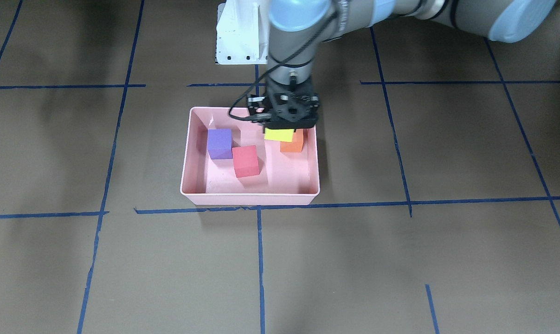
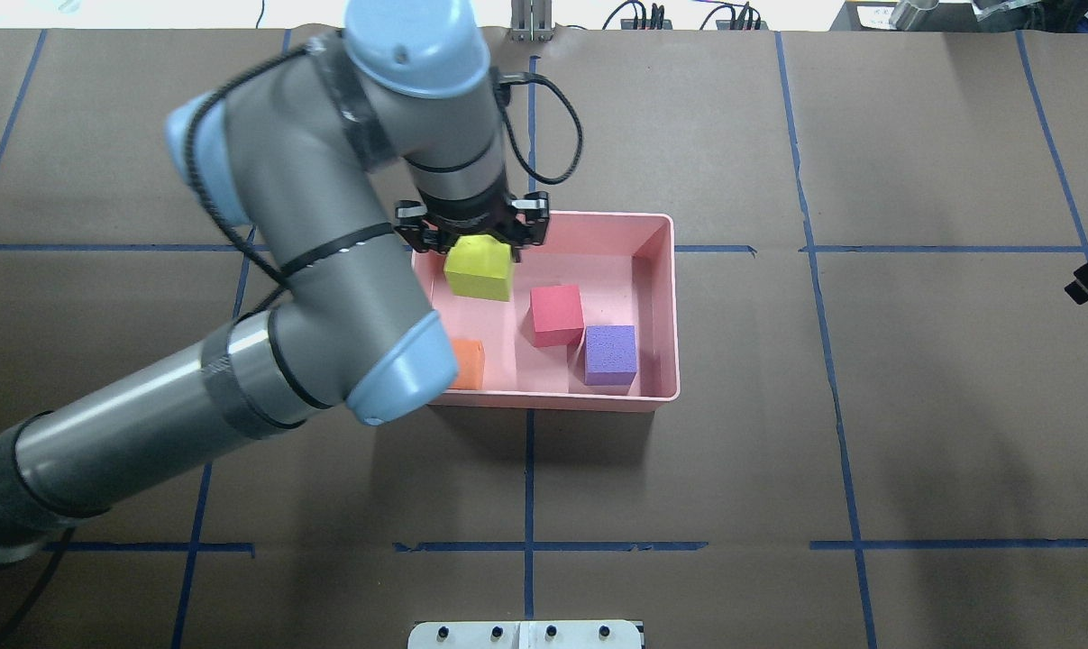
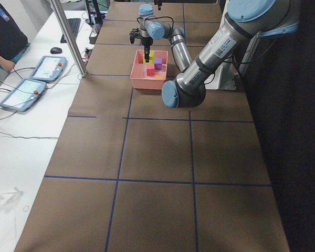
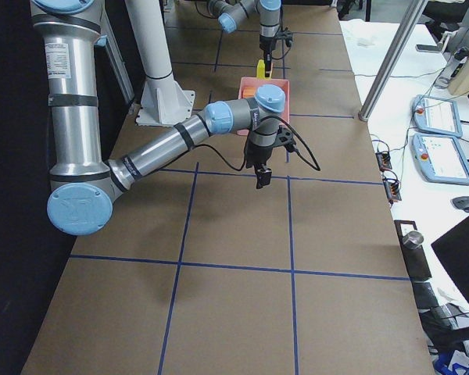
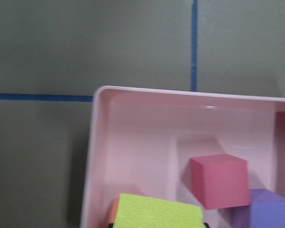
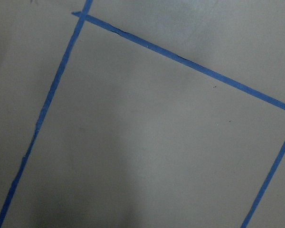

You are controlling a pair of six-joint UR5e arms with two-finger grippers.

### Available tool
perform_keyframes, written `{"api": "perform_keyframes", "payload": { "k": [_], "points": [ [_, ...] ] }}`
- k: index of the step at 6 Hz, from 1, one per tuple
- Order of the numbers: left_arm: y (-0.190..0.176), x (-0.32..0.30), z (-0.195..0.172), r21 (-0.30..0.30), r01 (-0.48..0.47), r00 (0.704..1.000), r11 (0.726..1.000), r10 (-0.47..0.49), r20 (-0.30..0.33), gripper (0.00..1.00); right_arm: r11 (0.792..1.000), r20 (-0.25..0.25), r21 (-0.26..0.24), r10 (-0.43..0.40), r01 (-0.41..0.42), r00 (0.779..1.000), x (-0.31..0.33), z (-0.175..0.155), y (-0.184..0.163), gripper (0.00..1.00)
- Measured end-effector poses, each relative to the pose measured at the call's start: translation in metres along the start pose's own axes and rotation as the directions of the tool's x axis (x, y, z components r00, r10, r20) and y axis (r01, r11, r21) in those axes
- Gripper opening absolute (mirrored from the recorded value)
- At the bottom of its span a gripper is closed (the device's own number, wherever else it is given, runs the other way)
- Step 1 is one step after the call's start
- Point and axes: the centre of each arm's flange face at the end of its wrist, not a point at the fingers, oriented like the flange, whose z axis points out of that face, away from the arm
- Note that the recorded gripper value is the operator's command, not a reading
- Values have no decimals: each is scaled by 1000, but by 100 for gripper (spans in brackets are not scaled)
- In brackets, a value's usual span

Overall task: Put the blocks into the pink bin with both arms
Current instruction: 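Release the yellow cube into the bin and withdraw the left arm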

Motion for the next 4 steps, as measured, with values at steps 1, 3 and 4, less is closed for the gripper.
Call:
{"api": "perform_keyframes", "payload": {
  "k": [1,3,4],
  "points": [
    [3,4,1,1,1,1000,1000,-1,1,100,1000,0,-6,4,-4,1000,5,1,10,100],
    [13,-25,-1,4,-24,1000,1000,24,-5,100,1000,-2,-6,11,-11,1000,11,-1,23,100],
    [18,-59,-1,10,-74,997,997,74,-1,100,1000,-4,-11,16,-16,1000,17,-2,41,100]
  ]
}}
